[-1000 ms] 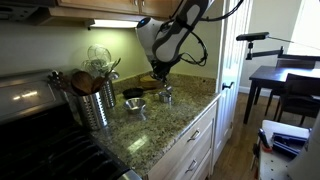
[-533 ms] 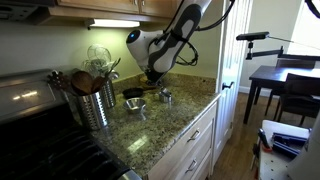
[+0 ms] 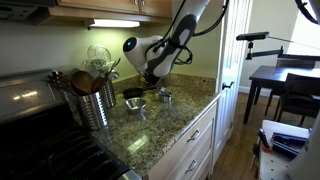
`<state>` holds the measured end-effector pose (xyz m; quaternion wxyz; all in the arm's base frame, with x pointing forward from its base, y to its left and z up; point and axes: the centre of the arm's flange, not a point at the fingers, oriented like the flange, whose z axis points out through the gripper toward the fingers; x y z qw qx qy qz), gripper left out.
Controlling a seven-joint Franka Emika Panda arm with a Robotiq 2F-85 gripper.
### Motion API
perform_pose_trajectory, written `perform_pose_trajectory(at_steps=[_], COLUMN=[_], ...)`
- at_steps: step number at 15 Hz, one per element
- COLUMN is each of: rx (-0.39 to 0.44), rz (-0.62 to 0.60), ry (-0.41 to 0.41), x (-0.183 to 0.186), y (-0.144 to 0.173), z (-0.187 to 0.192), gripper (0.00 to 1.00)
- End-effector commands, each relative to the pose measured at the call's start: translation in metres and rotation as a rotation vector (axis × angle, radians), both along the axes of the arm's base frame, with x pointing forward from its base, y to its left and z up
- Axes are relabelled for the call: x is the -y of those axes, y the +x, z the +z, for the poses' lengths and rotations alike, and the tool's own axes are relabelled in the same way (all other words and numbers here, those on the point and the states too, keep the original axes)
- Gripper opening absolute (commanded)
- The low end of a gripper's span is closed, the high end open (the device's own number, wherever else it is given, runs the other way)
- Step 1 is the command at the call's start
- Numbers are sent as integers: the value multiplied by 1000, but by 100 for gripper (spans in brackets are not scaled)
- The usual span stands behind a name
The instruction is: Stack the cups
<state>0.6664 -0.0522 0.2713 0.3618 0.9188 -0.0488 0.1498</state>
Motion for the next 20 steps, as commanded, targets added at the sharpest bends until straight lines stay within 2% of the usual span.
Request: perform_pose_trajectory(at_steps=[1,5,17,18,20], rx=[-34,-62,-88,-88,-91], rz=[11,10,18,18,18], ry=[-73,-108,-108,-108,-106], x=[13,25,30,30,30], y=[0,-4,0,0,1], z=[-7,-18,-36,-36,-36], gripper=[8,8,8,34,40])
